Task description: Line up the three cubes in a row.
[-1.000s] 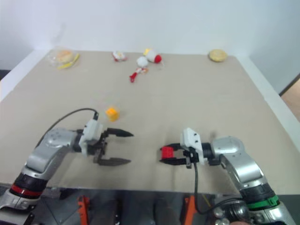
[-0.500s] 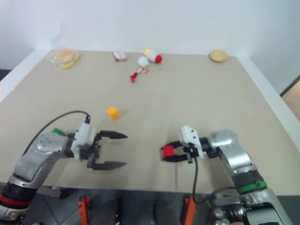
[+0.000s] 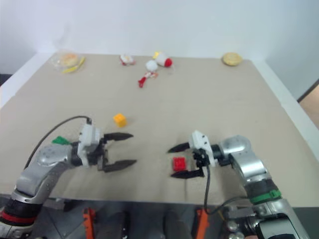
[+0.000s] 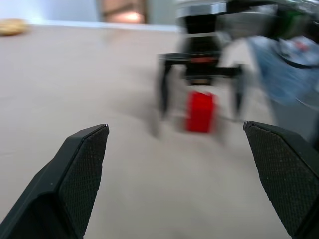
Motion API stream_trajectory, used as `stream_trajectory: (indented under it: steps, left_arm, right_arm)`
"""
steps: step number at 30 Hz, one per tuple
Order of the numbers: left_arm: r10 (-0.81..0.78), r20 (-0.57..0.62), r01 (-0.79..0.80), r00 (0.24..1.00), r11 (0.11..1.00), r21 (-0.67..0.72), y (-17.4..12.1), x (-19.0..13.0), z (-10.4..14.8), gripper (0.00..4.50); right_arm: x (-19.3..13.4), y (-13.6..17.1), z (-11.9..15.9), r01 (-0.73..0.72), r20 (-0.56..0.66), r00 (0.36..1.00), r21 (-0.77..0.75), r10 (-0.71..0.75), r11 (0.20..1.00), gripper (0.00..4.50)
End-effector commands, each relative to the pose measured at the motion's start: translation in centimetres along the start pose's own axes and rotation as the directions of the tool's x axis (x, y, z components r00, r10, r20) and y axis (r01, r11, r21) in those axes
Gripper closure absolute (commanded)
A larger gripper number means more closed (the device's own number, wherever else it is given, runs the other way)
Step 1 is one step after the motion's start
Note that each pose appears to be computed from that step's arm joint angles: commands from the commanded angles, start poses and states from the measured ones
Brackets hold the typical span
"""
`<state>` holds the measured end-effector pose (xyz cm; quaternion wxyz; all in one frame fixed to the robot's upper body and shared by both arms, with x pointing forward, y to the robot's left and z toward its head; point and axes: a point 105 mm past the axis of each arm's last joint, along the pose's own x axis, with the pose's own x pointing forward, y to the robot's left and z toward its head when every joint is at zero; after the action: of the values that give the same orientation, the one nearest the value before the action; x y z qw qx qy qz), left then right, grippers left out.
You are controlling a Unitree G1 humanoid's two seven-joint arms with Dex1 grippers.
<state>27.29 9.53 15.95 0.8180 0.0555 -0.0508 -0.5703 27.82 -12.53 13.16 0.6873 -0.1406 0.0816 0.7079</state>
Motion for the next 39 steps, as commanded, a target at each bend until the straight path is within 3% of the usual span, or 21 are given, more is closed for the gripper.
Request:
stream_trajectory:
  steps: [1, 6, 11, 14, 18, 23, 29, 35, 37, 39]
  left_arm:
    - [0.202, 0.043, -0.203, 0.978, 0.979, 0.033, 2.7, -0.3, 1.4, 0.00]
    - [0.422, 0.044, -0.424, 0.906, 0.904, 0.060, 7.2, -1.1, 1.5, 0.00]
    - [0.615, 0.120, -0.623, 0.779, 0.781, 0.047, 10.7, -4.5, 4.2, 0.00]
    - [0.719, 0.127, -0.729, 0.683, 0.683, 0.047, 10.9, -8.1, 4.9, 0.00]
    - [0.885, 0.114, -0.891, 0.451, 0.453, 0.008, 10.3, -13.2, 4.8, 0.00]
    - [0.969, 0.048, -0.970, 0.244, 0.244, -0.004, 7.3, -15.8, 2.8, 0.00]
    - [0.982, -0.048, -0.984, 0.180, 0.180, -0.011, 4.7, -16.0, -0.2, 0.00]
    - [0.954, -0.095, -0.959, 0.283, 0.284, -0.002, 3.8, -15.3, -1.8, 0.00]
    - [0.922, -0.134, -0.929, 0.362, 0.369, 0.028, 3.9, -15.6, -2.6, 0.00]
    - [0.909, -0.143, -0.914, 0.393, 0.403, 0.052, 4.4, -16.8, -2.8, 0.00]
  right_arm:
    - [-0.7, -0.5, 5.3, 0.052, 0.129, 0.991, -0.051, -0.045, 0.997, 0.04]
    - [0.6, -1.5, 8.1, 0.168, 0.166, 0.974, -0.065, -0.155, 0.984, 0.04]
    - [1.9, -1.0, 10.4, 0.174, 0.229, 0.963, -0.106, -0.146, 0.979, 0.04]
    - [2.6, -0.9, 10.9, 0.161, 0.233, 0.964, -0.142, -0.126, 0.977, 0.04]
    - [3.8, -1.6, 11.2, 0.126, 0.231, 0.970, -0.193, -0.080, 0.973, 0.04]
    - [5.6, -3.5, 10.9, 0.099, 0.208, 0.977, -0.241, -0.048, 0.966, 0.04]
    - [7.1, -3.9, 11.6, 0.056, 0.220, 0.976, -0.284, 0.008, 0.957, 0.04]
    - [7.8, -3.8, 12.0, 0.039, 0.232, 0.972, -0.296, 0.032, 0.954, 0.04]
    - [7.9, -3.8, 12.2, 0.046, 0.244, 0.969, -0.294, 0.028, 0.955, 0.04]
    - [8.0, -3.6, 12.2, 0.053, 0.253, 0.967, -0.292, 0.023, 0.955, 0.04]
